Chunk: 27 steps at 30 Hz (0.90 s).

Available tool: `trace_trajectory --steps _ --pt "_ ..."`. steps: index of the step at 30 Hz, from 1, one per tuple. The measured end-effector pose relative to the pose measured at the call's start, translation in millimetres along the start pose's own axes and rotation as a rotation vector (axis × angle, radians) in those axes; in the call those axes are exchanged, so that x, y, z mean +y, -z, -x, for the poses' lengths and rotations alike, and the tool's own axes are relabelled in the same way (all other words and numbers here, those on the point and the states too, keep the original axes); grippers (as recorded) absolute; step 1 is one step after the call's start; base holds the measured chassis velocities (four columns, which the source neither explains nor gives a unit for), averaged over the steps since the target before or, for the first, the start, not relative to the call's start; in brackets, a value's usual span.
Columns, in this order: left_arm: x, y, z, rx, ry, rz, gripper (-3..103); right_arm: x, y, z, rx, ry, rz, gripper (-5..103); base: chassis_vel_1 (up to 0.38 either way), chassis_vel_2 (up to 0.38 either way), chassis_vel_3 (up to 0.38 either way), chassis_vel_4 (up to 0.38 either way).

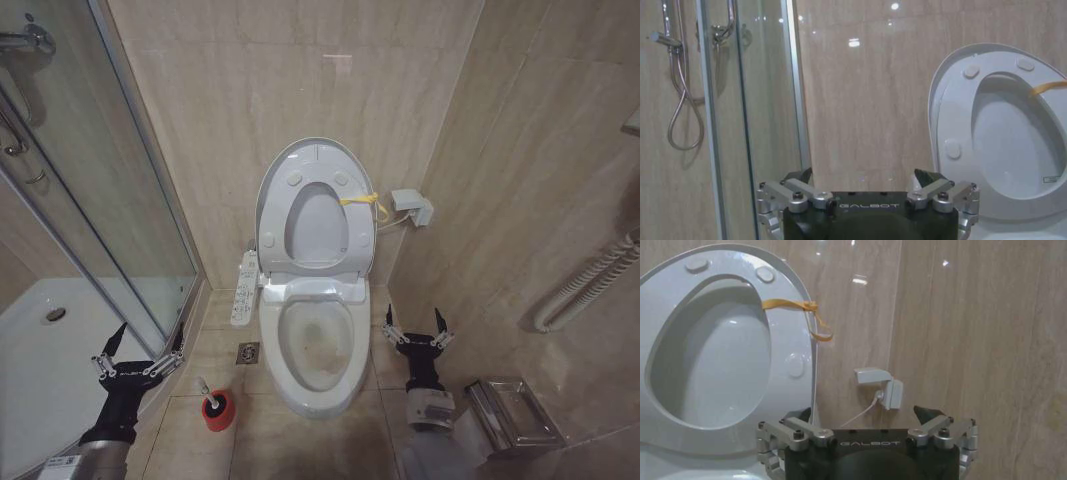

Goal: Open the toilet lid, clean the toilet bowl with a toilet brush, close the toilet lid, and flush.

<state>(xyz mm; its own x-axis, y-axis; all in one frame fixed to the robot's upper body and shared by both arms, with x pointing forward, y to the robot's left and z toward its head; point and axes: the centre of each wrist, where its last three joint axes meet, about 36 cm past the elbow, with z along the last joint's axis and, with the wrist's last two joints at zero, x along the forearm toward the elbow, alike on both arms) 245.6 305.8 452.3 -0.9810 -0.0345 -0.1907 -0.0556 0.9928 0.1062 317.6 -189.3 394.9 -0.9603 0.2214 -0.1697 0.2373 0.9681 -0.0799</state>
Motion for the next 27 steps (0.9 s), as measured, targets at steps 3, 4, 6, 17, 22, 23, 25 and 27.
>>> trace_trajectory --steps 3,4,6,17,22,23,25,27 --pt "0.0 0.0 0.0 0.000 0.000 0.000 100 0.0 0.0 0.0 0.000 0.000 0.000 100 0.000 0.000 0.000 0.000" --pt "0.0 0.0 0.0 0.000 0.000 0.000 100 0.0 0.0 0.0 0.000 0.000 0.000 100 0.000 0.000 0.000 0.000" --pt "0.0 0.0 0.0 0.000 0.000 0.000 100 0.0 0.0 0.0 0.000 0.000 0.000 100 0.000 0.000 0.000 0.000" --pt "0.0 0.0 0.0 0.000 0.000 0.000 100 0.0 0.0 0.0 0.000 0.000 0.000 100 0.000 0.000 0.000 0.000" --pt "0.0 0.0 0.0 0.000 0.000 0.000 100 0.0 0.0 0.0 0.000 0.000 0.000 100 0.000 0.000 0.000 0.000" --pt "0.0 0.0 0.0 0.000 0.000 0.000 100 0.0 0.0 0.0 0.000 0.000 0.000 100 0.000 0.000 0.000 0.000" --pt "0.0 0.0 0.0 0.000 0.000 0.000 100 0.0 0.0 0.0 0.000 0.000 0.000 100 0.000 0.000 0.000 0.000" --pt "0.0 0.0 0.0 0.000 0.000 0.000 100 0.0 0.0 0.0 0.000 0.000 0.000 100 0.000 0.000 0.000 0.000"
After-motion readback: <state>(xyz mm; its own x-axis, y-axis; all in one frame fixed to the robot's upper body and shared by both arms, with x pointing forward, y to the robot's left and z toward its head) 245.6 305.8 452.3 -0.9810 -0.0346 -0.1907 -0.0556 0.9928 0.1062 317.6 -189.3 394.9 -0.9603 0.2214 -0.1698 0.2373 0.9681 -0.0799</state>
